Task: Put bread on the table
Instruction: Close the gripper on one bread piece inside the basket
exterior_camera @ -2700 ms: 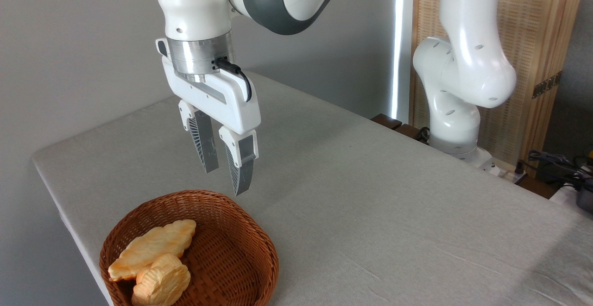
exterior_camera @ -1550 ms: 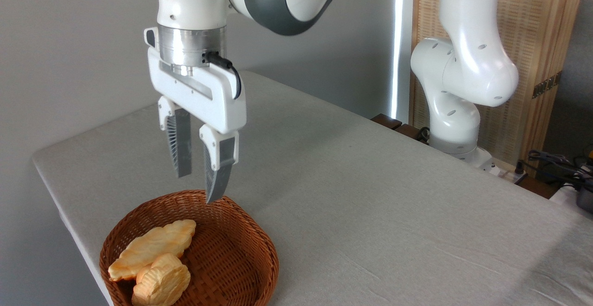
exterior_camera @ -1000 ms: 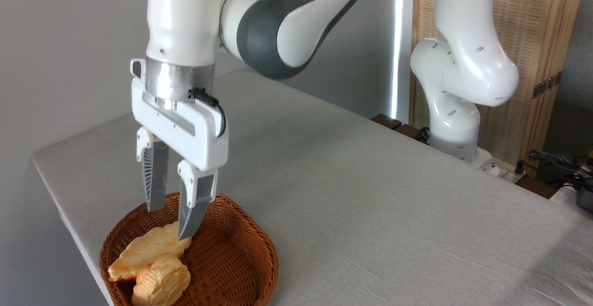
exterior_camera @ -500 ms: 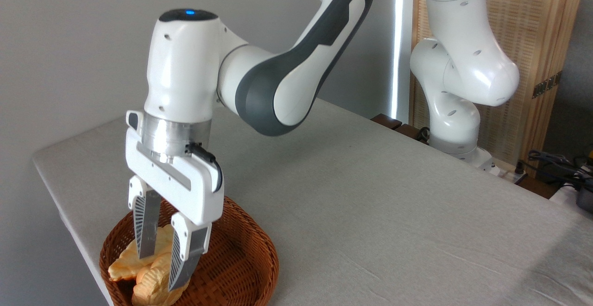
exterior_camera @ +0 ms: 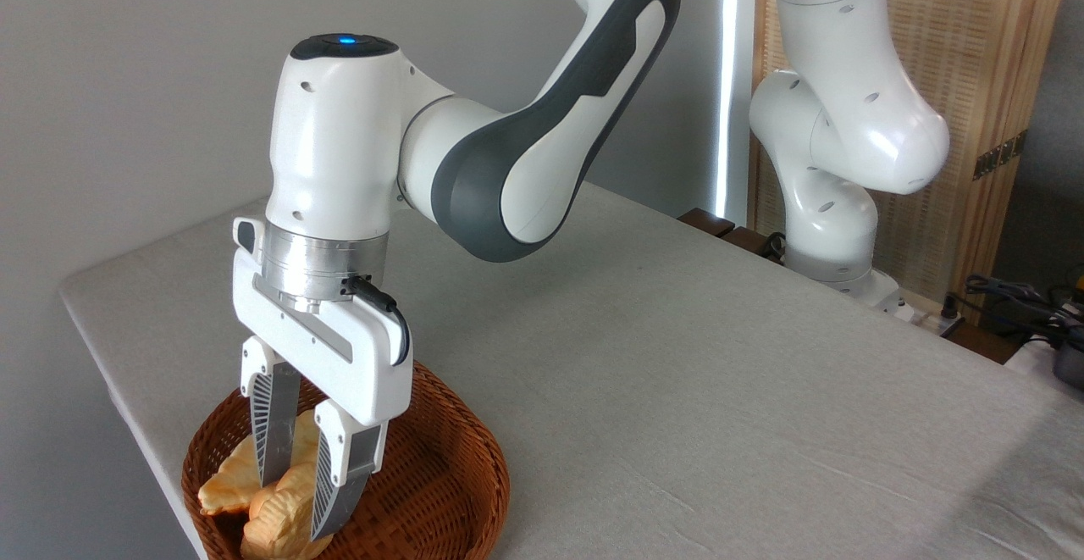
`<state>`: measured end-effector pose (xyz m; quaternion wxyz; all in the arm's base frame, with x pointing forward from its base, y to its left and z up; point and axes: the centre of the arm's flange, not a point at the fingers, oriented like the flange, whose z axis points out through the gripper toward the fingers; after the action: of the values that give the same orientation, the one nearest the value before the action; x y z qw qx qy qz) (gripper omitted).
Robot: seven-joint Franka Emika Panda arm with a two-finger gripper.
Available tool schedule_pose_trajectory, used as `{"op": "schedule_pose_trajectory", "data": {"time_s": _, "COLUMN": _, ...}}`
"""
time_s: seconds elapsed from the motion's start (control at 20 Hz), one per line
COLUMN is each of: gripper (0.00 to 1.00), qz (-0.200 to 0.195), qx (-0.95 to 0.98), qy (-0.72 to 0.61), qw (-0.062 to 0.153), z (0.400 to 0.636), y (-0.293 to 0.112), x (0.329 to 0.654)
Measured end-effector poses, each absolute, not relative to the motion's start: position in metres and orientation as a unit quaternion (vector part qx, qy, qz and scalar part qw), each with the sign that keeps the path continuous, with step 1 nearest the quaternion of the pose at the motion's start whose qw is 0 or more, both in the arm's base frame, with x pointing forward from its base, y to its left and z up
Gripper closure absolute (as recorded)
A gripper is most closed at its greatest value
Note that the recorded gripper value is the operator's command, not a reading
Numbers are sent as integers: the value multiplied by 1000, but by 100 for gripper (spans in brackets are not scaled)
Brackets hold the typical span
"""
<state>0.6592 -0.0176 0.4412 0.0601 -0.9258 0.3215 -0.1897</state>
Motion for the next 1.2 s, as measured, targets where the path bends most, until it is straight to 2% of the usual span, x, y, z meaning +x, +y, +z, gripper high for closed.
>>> {"op": "schedule_pose_trajectory", "data": {"time_s": 1.2, "gripper": 59, "qz": -192, "qx": -925, "qy": 323, "qw": 60, "z": 443, "y": -19, "x": 660}}
